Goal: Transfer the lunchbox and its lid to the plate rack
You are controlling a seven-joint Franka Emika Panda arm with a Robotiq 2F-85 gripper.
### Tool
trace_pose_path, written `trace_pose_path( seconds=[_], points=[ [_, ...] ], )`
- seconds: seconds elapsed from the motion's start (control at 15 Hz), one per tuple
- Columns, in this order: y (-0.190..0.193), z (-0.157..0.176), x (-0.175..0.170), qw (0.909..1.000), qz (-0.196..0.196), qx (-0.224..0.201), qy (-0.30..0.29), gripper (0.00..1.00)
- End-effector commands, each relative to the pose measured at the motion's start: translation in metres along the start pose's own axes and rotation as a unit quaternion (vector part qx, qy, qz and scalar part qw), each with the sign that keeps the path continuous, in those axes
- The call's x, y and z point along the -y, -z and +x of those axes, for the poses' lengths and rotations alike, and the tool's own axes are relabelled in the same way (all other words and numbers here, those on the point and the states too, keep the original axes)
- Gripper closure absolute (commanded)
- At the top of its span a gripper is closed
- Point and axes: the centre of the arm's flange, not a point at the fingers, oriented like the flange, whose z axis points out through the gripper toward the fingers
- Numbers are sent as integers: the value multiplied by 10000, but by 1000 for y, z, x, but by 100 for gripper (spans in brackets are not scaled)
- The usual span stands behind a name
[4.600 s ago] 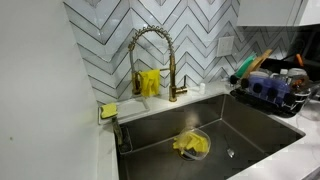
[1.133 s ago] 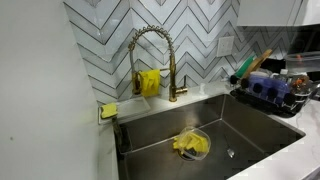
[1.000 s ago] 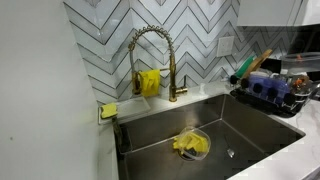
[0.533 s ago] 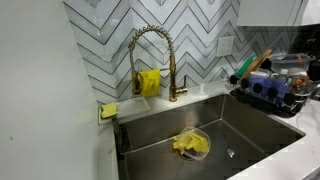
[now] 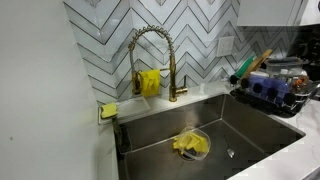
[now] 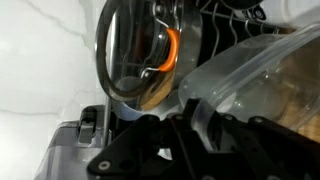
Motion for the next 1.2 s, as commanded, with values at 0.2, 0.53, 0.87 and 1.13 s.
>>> trace_pose_path(
  seconds=[0.2,0.53,0.87,1.13],
  points=[
    [-6,-10,0,10000,-9,-2,69,66],
    [-6,-11,-1,9999,24,-2,134,36],
    [-4,-10,-2,9997,60,20,219,0],
    [3,-9,-3,9994,130,50,324,0]
  ],
)
